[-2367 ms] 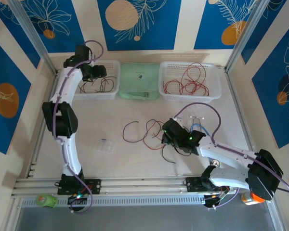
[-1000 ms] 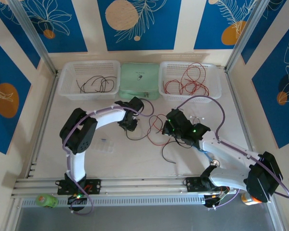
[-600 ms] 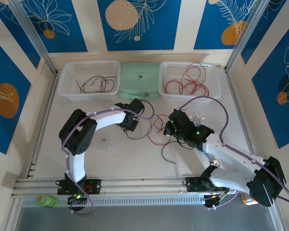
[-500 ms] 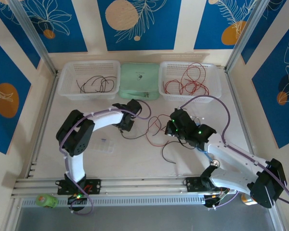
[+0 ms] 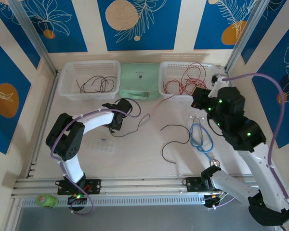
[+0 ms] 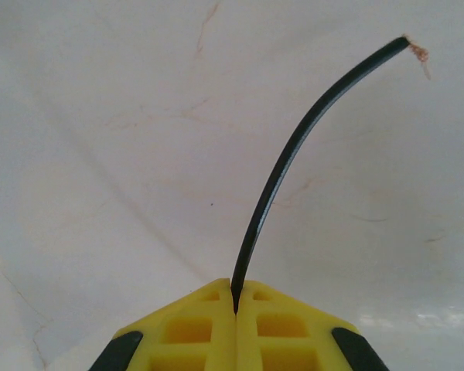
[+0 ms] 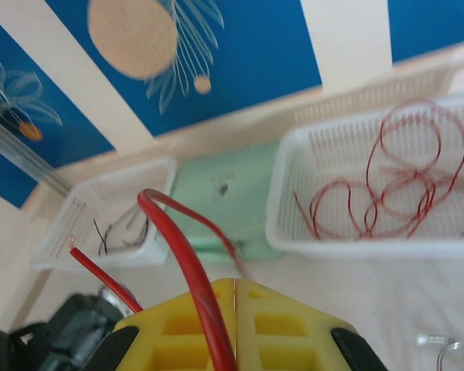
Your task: Untangle the cables
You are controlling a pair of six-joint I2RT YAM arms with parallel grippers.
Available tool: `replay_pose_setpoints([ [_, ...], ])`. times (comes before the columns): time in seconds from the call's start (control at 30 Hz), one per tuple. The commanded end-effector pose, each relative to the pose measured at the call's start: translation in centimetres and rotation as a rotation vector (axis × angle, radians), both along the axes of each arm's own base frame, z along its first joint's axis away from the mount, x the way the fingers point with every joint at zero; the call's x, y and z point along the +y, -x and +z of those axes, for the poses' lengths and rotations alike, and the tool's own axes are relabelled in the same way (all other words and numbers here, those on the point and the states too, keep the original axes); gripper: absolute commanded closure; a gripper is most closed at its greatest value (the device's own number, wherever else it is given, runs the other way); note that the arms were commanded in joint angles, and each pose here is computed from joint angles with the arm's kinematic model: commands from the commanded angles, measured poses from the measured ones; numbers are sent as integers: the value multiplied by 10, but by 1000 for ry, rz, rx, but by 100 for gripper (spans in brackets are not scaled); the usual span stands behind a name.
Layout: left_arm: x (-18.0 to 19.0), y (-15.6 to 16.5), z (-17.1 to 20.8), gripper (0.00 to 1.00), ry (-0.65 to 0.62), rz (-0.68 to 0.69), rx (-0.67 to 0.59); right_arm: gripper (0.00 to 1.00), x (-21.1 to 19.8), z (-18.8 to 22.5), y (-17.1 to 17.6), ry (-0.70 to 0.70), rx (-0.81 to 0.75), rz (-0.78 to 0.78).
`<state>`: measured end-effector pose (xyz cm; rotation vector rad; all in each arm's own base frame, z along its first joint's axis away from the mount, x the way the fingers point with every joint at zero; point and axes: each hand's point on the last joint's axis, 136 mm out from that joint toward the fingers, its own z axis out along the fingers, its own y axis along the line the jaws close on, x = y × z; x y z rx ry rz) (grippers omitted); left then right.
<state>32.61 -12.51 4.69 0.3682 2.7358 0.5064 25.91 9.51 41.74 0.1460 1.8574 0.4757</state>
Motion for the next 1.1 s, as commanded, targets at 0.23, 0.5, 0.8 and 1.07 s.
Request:
replay_pose_setpoints([
  [0.23, 6, 1, -9, 100, 9, 35, 10, 100, -20, 91, -9, 150, -207, -24],
  [0.5, -9, -2, 9, 100, 107, 19, -20, 100, -43, 105, -73, 168, -219, -93],
  [0.8, -17, -5, 41, 100, 171, 2, -75, 100, -67, 49, -174, 79, -82, -111],
  [1.07, -18, -6, 54, 100, 191, 4, -98, 100, -83, -32, -242, 123, 65, -157],
])
